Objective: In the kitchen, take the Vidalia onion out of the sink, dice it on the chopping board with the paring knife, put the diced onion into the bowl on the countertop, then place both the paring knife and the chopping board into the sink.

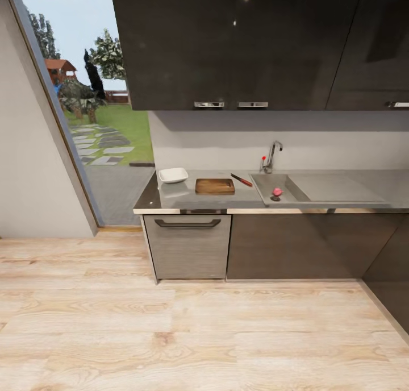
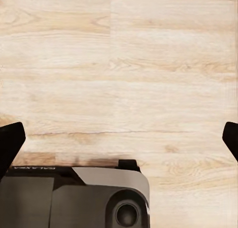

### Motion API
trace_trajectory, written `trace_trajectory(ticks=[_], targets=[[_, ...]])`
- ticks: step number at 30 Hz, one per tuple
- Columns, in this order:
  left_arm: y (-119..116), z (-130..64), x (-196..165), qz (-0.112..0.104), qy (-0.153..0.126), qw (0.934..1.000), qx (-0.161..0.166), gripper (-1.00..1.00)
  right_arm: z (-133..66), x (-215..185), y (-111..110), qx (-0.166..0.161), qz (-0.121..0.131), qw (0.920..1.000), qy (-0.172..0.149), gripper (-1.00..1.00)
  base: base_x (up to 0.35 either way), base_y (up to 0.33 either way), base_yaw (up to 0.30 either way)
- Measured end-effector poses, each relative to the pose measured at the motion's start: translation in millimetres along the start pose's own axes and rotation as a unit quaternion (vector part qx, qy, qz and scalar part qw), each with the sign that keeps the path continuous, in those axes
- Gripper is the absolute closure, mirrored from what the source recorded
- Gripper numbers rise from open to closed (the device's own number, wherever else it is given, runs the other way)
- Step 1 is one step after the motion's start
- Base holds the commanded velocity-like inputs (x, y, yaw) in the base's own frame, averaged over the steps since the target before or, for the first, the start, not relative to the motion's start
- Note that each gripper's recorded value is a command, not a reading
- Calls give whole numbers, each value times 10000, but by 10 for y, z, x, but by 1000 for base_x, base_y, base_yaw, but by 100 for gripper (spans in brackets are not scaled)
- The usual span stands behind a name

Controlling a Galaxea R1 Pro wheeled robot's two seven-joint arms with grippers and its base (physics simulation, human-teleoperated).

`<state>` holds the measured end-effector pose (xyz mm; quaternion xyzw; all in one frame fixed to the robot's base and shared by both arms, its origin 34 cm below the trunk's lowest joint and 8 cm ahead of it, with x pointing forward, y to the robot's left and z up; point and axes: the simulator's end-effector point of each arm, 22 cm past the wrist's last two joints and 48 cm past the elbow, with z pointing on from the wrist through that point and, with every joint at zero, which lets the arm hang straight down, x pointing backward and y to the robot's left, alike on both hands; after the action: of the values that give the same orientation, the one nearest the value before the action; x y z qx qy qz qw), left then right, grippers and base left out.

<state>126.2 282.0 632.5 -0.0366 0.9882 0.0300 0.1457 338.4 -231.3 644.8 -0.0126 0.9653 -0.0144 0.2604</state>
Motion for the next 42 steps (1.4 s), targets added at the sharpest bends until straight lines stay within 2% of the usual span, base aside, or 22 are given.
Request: trace_trajectory(ticks=[3, 4, 6, 8, 12, 14, 16, 22, 23, 24, 27, 29, 33, 42], targets=[[0, 0, 1, -2, 0, 10000, -1, -100, 35, -246, -1, 1, 30, 9994, -336, -100, 0, 0, 0], [1, 2, -7, -5, -7, 10000, -4, -100, 41, -420, 0, -6, 48, 9980, -626, -100, 0, 0, 0], [2, 6, -19, -6, -20, 10000, -6, -100, 33, -539, -3, -5, 64, 9963, -854, -100, 0, 0, 0], [7, 19, -65, -9, -71, 10000, -10, -100, 5, -712, -10, 2, 92, 9925, -1217, -100, 0, 0, 0], [9, 81, -310, -21, -336, 9994, -17, -100, -20, -811, -17, 9, 112, 9895, -1441, -100, 0, 0, 0], [7, 132, -509, -30, -502, 9987, -25, -100, -24, -814, -18, 10, 114, 9892, -1462, -100, 0, 0, 0], [5, 182, -652, -36, -527, 9986, -38, -100, -26, -809, -16, 6, 111, 9892, -1463, -100, 0, 0, 0], [111, 343, -1295, -5, -253, 9996, -107, -100, -28, -787, -19, 0, 102, 9895, -1443, -100, 0, 0, 0], [115, 345, -1368, -3, -259, 9996, -106, -100, -28, -783, -20, 2, 102, 9895, -1439, -100, 0, 0, 0], [136, 339, -1610, 9, -351, 9993, -110, -100, -29, -770, -16, -2, 101, 9898, -1424, -100, 0, 0, 0], [132, 244, -2286, 19, -838, 9964, -88, -100, -34, -704, -13, -5, 96, 9908, -1353, -100, 0, 0, 0], [104, 143, -2626, 25, -937, 9956, -57, -100, -37, -667, -11, -10, 92, 9913, -1312, -100, 0, 0, 0], [62, -15, -2962, 43, -926, 9957, -14, -100, -42, -604, -9, -13, 86, 9922, -1243, -100, 0, 0, 0], [-5, -276, -3478, 39, -1376, 9905, 49, -100, -45, -579, -10, -1, 90, 9925, -1215, -100, 0, 0, 0]])
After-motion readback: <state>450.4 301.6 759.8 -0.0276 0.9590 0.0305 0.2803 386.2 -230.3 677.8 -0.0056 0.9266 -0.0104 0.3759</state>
